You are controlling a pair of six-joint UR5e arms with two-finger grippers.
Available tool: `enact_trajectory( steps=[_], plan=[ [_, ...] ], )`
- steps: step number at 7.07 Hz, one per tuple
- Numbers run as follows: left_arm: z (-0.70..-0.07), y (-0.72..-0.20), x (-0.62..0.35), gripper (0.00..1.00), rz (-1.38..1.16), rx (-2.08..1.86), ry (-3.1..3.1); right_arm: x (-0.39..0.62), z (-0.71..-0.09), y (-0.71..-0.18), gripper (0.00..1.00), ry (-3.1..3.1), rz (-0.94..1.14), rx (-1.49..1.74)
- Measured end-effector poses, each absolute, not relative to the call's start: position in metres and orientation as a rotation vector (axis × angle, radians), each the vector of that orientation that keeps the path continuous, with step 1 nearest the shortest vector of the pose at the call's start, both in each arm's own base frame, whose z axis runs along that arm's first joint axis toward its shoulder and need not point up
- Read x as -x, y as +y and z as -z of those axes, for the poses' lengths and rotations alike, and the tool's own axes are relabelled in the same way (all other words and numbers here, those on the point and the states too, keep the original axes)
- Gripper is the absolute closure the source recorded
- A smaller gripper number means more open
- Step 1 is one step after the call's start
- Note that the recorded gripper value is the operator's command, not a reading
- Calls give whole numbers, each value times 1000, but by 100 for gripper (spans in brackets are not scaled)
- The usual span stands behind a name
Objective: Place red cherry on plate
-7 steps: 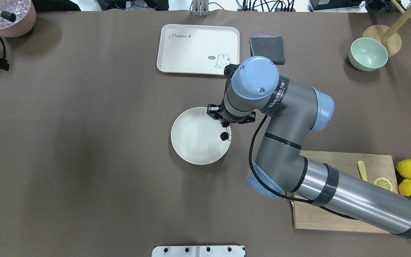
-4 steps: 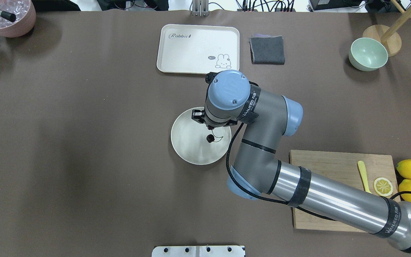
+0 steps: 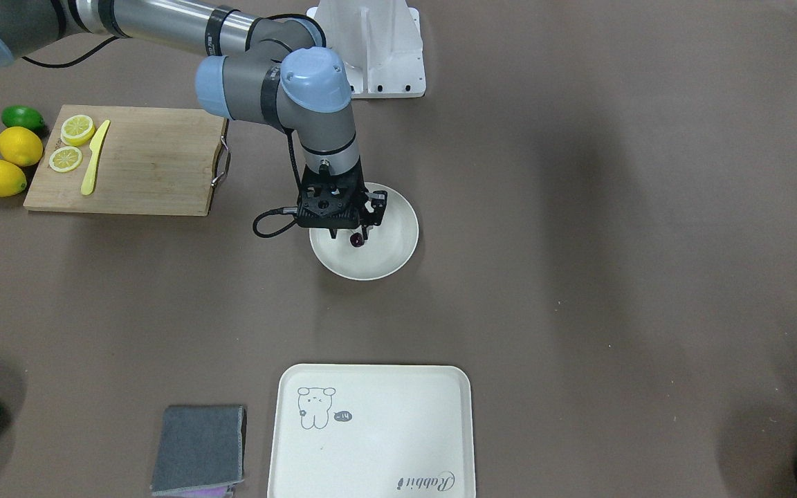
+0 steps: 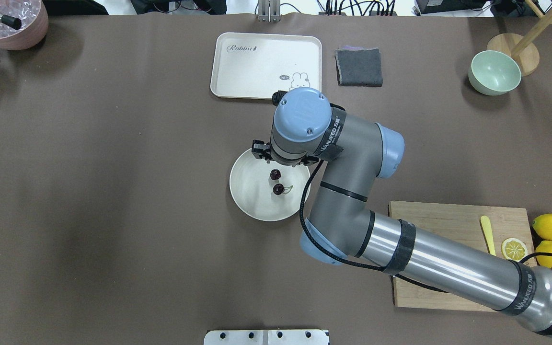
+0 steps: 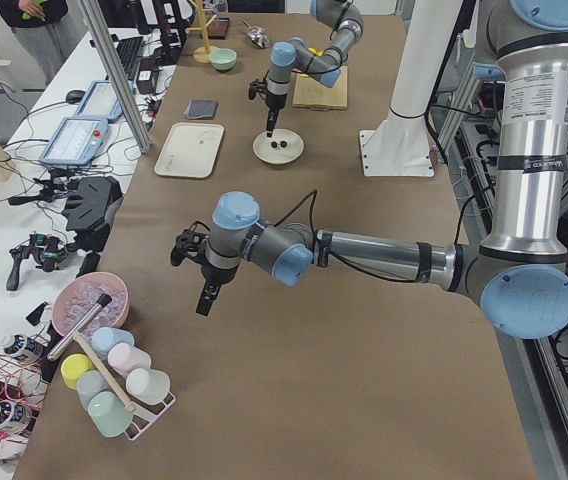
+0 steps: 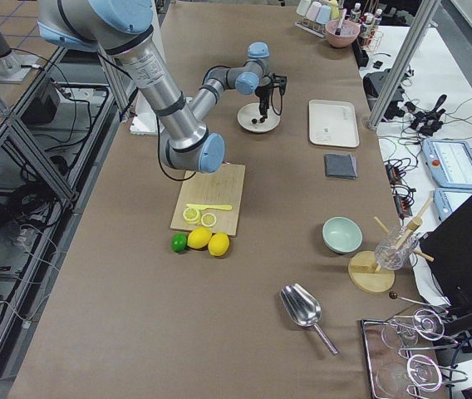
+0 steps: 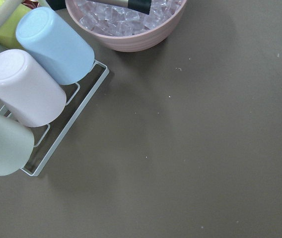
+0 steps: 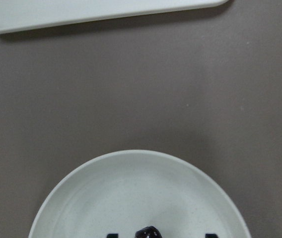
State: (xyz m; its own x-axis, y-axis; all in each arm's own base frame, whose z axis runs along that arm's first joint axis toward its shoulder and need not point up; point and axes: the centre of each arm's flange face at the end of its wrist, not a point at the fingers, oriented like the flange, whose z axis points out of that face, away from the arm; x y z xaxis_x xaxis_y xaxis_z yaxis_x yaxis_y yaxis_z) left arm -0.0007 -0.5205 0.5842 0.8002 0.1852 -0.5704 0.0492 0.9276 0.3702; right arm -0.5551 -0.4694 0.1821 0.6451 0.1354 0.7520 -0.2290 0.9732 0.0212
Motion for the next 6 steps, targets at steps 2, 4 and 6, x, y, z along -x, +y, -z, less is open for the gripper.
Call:
enact_trajectory(
  steps=[2,4,6],
  plan=[
    [-606,-514,28,2,-109,-380,646,447,-184,-512,0,-799,-214,-73],
    [-613,-504,39,2,-108,-367,702,258,-287,-547,0,-723,-70,-75],
    [-612,-494,48,2,-86,-341,756,83,-418,-540,0,-699,34,-50]
  ],
)
